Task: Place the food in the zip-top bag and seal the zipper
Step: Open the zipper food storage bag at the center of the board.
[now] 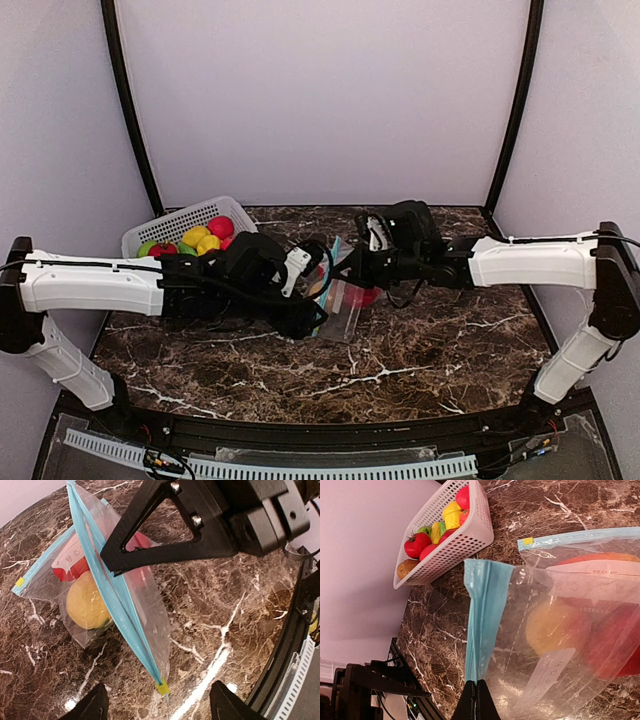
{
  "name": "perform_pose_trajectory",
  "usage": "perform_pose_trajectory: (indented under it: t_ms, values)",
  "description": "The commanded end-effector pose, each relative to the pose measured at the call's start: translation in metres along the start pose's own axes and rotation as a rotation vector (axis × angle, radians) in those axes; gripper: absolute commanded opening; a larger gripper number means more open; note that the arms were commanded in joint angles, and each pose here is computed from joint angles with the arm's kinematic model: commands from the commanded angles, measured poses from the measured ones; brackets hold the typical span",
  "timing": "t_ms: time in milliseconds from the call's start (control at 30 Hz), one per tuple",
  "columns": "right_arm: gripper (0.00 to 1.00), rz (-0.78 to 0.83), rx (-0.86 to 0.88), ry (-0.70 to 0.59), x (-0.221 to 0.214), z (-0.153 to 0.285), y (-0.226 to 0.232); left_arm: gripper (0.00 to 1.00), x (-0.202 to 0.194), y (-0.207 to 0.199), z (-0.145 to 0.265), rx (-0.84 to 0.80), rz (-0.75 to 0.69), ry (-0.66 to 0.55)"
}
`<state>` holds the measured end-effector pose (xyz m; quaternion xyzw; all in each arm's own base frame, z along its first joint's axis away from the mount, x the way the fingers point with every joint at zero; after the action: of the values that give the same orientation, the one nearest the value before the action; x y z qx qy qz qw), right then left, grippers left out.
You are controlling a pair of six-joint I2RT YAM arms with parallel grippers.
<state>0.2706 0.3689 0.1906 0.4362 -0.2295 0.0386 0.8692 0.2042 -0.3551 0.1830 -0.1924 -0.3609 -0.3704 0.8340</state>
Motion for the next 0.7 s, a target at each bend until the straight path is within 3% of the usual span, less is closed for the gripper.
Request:
perform_pose_trajectory:
  t_ms: [0,267,667]
  values:
    - [0.00,0.142,0.151,-0.020,0.000,0.019,0.032,0.71,0.030,-0.006,0.020,-0.117,0.133,-0.089]
    - [0.00,0.273,0.212,-0.027,-0.004,0.041,0.046,0.64,0.052,0.012,0.020,-0.204,0.318,-0.217]
    - [0.00,0.318,0.214,-0.017,-0.010,0.048,0.047,0.58,0.066,0.016,0.008,-0.216,0.359,-0.254]
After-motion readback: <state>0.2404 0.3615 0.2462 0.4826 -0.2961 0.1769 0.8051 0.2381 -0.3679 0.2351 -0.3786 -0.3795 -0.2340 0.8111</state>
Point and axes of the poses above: each gripper's point midway between its finger pads, its own z axis back along the fingers, its own y axis along the line the jaws close on, x = y × z, the point moved 2 cm from there along z, back along the fingers, and after that the axes turned 5 degrees about -z, right-handed, at the moved point
